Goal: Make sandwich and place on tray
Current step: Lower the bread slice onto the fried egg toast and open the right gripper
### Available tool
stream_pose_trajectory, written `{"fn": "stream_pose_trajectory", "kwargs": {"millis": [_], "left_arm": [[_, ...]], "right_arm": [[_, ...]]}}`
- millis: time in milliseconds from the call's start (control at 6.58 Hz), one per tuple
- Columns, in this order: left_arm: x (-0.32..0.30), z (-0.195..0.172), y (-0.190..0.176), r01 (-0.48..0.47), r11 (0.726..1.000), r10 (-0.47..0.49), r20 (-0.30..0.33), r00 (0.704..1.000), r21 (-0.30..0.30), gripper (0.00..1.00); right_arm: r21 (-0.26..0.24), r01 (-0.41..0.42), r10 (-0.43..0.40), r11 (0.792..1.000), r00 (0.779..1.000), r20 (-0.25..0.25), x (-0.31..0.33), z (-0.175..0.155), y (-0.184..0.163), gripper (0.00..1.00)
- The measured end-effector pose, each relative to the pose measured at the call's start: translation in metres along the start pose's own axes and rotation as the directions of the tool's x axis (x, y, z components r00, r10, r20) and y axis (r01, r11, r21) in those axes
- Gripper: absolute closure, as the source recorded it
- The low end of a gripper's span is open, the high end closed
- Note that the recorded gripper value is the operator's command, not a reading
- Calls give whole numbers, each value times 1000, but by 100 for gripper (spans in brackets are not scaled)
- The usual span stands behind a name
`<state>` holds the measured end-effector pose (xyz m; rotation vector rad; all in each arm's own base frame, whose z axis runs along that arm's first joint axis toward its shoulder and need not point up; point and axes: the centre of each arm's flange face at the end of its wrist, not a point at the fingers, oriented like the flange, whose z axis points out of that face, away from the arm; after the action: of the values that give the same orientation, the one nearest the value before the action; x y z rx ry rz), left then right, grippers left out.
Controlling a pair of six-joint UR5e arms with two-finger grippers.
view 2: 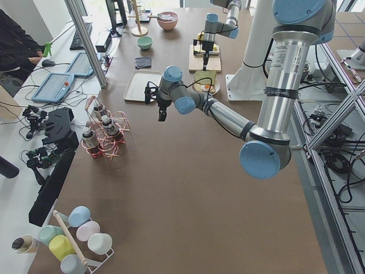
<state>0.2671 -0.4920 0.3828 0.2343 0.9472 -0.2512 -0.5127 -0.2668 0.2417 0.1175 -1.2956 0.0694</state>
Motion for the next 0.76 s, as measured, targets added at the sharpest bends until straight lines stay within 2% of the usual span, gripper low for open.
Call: {"fn": "stream_pose_trajectory", "kwargs": {"millis": [304,456,608,760], "left_arm": [[-1,1,0,1,1000,-1,2,1000,-1,3],[-1,0,0,1,1000,-1,1,1000,-1,3],[0,1,0,0,1000,0,1,1000,-1,3],[0,2,0,0,1000,0,0,1000,-1,3]], "right_arm": [[9,4,-4,1000,1000,-22,2,17,7,100],[14,3,-3,1000,999,-34,6,22,7,88],[20,2,-1,1000,999,-44,9,26,6,2],[25,0,1,1000,999,-46,9,27,6,1]]}}
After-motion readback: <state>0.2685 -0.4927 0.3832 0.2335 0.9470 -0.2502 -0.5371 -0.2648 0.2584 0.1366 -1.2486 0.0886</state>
